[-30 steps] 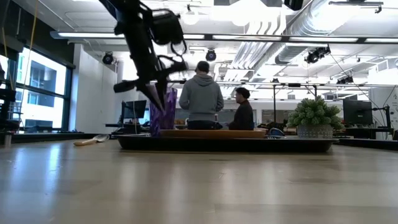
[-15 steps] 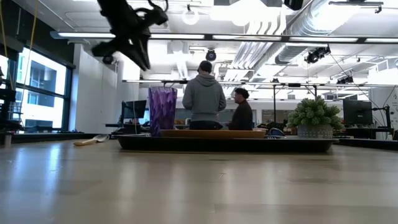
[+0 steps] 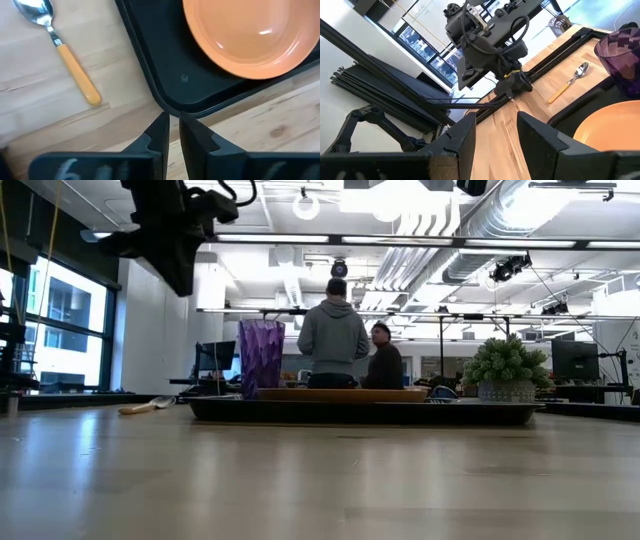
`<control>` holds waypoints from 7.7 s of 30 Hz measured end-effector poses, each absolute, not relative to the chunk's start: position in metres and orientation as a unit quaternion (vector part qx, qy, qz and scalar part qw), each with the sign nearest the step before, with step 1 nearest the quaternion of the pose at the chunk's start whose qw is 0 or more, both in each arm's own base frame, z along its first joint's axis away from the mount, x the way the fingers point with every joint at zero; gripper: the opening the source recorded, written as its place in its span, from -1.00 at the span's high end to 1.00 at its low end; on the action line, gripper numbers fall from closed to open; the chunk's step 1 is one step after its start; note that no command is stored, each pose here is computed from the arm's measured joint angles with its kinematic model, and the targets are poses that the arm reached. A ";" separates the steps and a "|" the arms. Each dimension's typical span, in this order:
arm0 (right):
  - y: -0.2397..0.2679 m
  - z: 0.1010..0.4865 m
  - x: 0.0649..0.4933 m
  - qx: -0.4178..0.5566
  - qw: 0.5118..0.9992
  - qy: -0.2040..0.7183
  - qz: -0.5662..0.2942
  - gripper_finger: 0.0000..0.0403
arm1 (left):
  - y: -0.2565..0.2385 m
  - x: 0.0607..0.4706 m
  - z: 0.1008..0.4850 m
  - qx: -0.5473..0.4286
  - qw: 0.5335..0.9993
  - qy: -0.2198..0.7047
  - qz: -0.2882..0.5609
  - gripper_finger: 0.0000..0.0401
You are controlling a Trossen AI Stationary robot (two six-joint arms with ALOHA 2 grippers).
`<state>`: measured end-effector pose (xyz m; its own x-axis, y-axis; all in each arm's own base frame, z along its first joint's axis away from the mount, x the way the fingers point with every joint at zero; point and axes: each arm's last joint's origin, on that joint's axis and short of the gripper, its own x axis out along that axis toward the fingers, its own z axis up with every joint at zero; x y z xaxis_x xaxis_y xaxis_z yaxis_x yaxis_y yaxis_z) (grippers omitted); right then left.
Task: Pick and place plate/cup/fork/spoon on tray
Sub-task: Put the yellow spoon to the right of the orange plate on the black serving tray
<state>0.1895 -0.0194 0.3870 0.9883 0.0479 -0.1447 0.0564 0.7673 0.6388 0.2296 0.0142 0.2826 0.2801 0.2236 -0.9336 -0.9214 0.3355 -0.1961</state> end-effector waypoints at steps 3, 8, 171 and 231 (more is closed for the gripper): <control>-0.019 0.387 0.190 0.340 0.937 0.076 -0.002 0.33 | 0.012 0.227 0.282 -0.386 0.691 0.452 0.412 0.77; -0.019 0.387 0.190 0.340 0.937 0.077 -0.002 0.33 | 0.013 0.221 0.281 -0.367 0.680 0.461 0.436 0.64; -0.025 0.386 0.190 0.365 0.925 0.044 -0.095 0.33 | -0.005 0.220 0.281 -0.581 0.745 0.220 0.245 0.79; -0.028 0.334 0.205 0.452 0.834 0.232 -0.217 0.33 | -0.166 0.372 0.161 -0.552 0.689 0.376 0.282 0.74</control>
<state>0.2048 -0.0278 0.3343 0.7979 -0.1519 -0.5834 0.5716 0.4981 0.6521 0.3716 -0.1656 0.1606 0.5577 -0.0263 -0.8296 -0.8040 0.2314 -0.5478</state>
